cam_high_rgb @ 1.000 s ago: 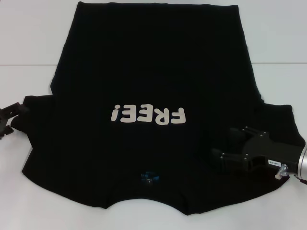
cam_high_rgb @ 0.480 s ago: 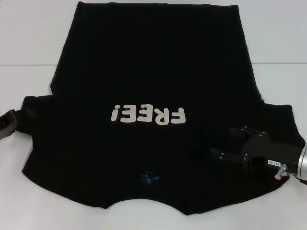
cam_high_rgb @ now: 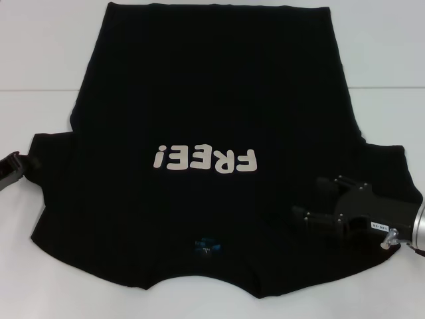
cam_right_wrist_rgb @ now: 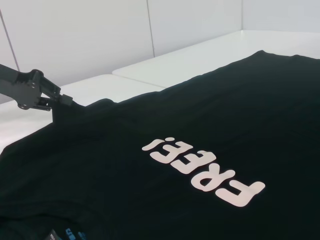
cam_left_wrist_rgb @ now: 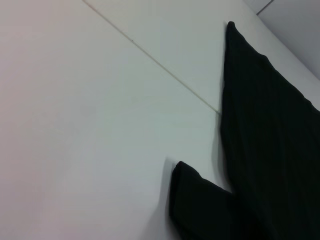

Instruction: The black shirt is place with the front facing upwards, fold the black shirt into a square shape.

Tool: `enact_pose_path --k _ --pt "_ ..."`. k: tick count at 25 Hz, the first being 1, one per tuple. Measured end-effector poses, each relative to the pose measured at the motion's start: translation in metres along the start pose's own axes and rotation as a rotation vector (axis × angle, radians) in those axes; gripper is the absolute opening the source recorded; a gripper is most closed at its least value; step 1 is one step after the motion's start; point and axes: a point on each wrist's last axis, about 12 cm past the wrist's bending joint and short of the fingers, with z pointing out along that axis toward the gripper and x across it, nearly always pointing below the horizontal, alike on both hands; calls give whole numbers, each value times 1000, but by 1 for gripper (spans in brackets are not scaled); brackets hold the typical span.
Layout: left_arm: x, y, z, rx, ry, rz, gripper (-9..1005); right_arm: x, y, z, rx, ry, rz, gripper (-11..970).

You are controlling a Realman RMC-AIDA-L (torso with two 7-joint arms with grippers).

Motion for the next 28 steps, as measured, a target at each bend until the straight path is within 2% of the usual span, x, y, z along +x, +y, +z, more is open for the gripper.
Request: enact_pose_path --k 6,16,22,28 --pt "0 1 -1 0 -11 -1 69 -1 0 1 -1 -1 -2 946" --pt "-17 6 -13 -13 -99 21 23 -2 -1 0 3 -7 0 945" --pt "-30 -1 -14 -8 -126 51 23 -4 -1 1 2 -10 -3 945" --pt "-32 -8 -11 16 -117 53 23 -5 -1 2 2 -13 -4 945"
